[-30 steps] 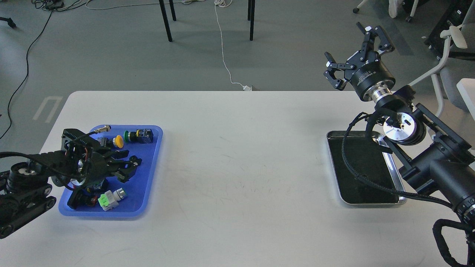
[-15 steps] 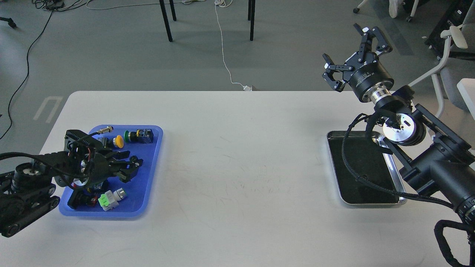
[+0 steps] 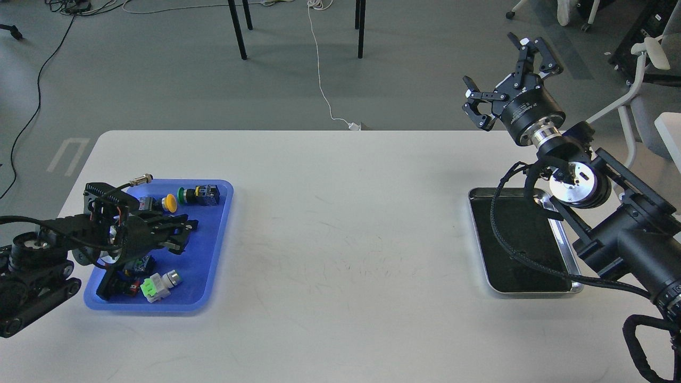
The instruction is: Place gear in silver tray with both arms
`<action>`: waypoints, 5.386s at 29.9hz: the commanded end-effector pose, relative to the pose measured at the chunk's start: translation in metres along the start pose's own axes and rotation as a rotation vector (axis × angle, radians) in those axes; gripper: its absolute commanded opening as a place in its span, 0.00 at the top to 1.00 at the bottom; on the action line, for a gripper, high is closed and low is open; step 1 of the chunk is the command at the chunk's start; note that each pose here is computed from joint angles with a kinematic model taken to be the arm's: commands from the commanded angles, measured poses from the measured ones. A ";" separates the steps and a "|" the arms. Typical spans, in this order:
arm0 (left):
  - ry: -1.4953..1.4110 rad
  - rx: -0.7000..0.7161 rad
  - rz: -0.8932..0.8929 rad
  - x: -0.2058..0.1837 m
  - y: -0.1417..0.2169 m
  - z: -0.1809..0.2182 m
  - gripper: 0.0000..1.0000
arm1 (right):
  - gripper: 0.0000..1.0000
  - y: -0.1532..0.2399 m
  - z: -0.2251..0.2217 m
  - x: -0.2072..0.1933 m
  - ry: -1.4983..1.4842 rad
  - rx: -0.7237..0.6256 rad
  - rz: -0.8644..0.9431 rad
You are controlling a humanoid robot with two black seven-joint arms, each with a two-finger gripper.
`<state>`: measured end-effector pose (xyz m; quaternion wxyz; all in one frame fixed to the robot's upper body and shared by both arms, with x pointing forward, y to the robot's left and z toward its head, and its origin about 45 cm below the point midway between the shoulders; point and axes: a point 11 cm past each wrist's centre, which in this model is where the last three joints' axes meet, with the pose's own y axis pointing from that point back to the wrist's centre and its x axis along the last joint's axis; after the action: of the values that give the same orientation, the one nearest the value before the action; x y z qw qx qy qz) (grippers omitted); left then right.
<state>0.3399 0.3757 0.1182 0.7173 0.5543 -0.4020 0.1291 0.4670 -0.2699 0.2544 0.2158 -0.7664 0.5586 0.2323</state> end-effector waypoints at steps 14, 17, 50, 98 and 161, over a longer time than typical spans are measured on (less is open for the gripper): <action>-0.133 -0.149 0.131 0.100 0.004 0.055 0.84 | 0.01 0.003 -0.006 -0.002 0.003 0.010 -0.010; -0.141 -0.231 0.128 0.119 -0.022 0.098 0.84 | 0.01 0.012 -0.019 0.001 0.039 0.013 -0.024; -0.265 -0.477 -0.031 0.097 -0.128 0.305 0.82 | 0.01 0.185 -0.067 0.108 0.465 -0.298 0.195; 1.798 -0.938 0.710 0.263 0.019 0.037 0.02 | 0.01 -0.009 -0.003 -0.056 1.264 -0.550 -0.470; 1.996 -1.019 0.803 0.194 0.033 0.000 0.02 | 0.51 0.054 0.194 -0.072 1.980 -1.026 -1.441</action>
<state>0.4446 0.3359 0.2803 0.7587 -0.3070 0.1851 0.5439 0.3741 -0.1163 0.1386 -0.5162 -0.7294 -0.1974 -0.4033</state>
